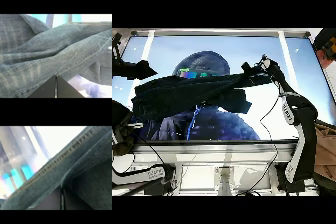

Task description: Fold the clothes and pants, and hang the long-sleeved shirts on hangers.

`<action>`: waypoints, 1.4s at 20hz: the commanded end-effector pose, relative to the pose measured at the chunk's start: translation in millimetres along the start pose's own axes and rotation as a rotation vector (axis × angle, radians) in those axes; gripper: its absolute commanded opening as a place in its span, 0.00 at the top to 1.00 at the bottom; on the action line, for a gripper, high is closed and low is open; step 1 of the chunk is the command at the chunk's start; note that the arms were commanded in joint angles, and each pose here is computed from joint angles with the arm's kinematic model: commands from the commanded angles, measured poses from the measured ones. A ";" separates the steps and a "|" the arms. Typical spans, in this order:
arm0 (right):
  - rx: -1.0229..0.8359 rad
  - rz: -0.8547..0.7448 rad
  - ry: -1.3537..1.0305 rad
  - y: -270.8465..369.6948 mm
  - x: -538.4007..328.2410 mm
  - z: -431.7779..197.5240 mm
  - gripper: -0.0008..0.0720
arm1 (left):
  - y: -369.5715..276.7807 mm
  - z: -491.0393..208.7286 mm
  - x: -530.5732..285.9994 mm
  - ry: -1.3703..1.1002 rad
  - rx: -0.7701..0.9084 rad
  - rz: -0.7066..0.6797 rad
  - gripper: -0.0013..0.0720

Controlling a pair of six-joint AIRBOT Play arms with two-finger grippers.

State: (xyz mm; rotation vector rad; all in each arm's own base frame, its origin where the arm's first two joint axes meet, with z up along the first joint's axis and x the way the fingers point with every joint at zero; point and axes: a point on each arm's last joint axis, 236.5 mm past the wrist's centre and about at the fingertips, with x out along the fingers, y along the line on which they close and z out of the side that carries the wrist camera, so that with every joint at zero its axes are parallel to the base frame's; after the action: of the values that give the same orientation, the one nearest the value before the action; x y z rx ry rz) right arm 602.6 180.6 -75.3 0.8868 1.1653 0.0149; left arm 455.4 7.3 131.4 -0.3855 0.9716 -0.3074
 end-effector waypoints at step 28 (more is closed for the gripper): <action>-0.300 -0.698 0.330 -182.9 -209.0 -186.5 0.97 | 56.8 -38.0 -15.7 0.156 0.040 0.176 0.95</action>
State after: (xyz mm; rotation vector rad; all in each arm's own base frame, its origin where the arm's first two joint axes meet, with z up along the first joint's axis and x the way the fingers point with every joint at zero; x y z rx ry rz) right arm 308.0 84.0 -31.5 0.1232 1.7354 -0.1827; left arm 421.4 55.2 100.1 -0.2479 1.1326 -0.2075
